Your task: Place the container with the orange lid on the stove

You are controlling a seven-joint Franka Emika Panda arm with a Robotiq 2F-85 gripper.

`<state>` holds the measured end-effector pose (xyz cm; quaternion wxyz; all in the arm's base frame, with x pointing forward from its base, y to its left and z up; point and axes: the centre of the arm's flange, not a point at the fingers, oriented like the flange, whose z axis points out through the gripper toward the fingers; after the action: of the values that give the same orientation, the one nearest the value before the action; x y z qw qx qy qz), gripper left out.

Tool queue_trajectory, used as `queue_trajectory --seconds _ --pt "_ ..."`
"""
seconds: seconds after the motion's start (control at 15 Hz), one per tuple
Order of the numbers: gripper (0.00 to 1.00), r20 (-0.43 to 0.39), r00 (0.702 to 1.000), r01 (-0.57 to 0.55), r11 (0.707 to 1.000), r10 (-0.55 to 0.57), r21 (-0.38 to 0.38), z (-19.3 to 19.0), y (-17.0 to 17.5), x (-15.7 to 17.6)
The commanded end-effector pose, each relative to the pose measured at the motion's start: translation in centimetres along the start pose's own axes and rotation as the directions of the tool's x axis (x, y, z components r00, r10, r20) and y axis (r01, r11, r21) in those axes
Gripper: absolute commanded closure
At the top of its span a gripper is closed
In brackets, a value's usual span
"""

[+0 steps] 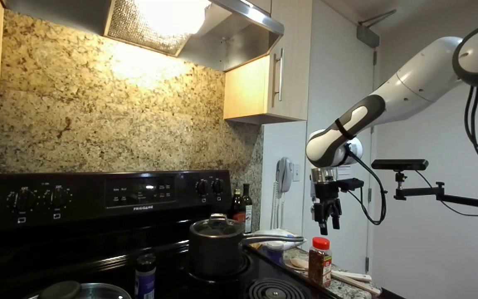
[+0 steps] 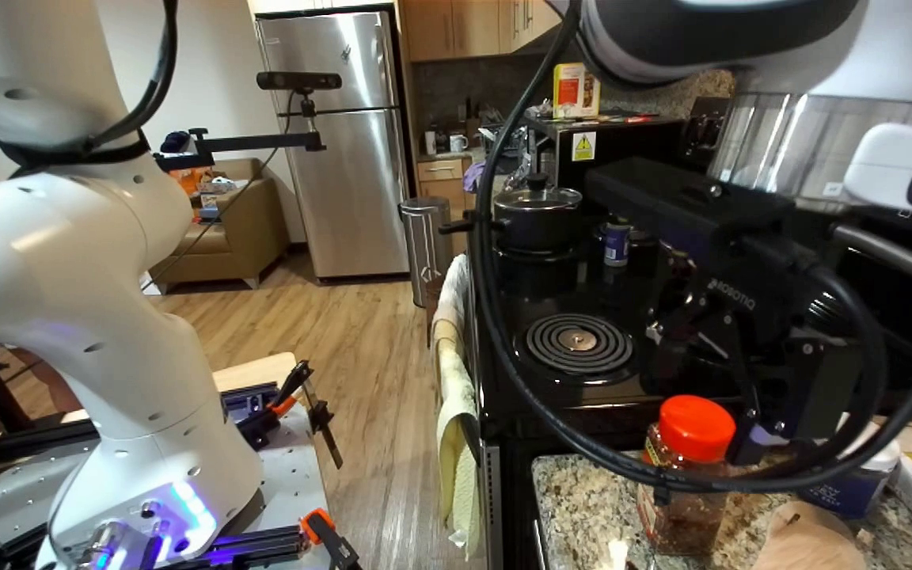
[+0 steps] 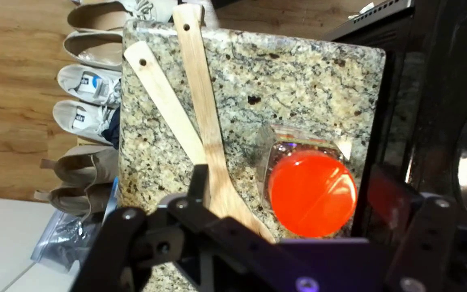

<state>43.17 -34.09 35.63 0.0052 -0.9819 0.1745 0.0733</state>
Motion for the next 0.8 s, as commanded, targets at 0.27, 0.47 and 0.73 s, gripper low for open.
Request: queue_trajectory --seconds 0.27,0.47,0.73 --pt "0.00 -0.161 0.974 0.149 0.986 -0.159 -0.075 4.8 -2.2 -0.7" --pt "0.26 -0.197 0.967 0.151 0.985 -0.164 -0.082 5.3 -2.6 -0.5" --pt "0.45 -0.206 0.965 0.146 0.986 -0.159 -0.080 5.7 -2.8 -0.4"
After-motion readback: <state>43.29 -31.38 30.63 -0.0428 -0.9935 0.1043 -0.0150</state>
